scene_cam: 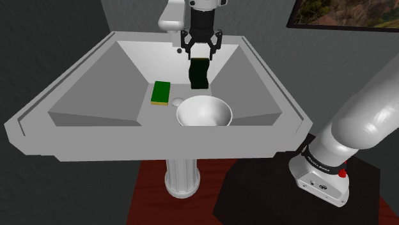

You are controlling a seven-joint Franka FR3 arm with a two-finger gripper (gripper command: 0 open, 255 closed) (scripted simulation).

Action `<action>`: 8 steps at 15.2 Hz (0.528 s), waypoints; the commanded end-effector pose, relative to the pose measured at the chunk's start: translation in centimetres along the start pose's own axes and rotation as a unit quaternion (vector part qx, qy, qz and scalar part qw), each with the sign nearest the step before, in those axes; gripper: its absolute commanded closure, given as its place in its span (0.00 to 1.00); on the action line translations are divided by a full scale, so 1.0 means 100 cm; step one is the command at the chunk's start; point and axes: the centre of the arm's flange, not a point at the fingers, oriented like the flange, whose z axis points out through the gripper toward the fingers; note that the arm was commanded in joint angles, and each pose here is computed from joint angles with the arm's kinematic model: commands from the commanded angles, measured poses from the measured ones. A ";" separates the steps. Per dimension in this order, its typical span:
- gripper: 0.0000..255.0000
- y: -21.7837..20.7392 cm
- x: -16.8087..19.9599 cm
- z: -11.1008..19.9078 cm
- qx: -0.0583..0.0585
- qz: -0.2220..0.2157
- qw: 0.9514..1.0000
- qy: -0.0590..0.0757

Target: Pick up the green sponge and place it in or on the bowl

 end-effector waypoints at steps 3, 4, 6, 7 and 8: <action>1.00 0.007 -0.050 -0.008 0.000 0.000 1.000 0.000; 1.00 0.009 -0.063 -0.010 0.000 0.000 1.000 0.000; 1.00 0.012 -0.089 -0.015 0.000 0.000 1.000 0.000; 1.00 0.014 -0.101 -0.017 0.000 0.000 1.000 0.000; 1.00 0.016 -0.114 -0.019 0.000 0.000 1.000 0.000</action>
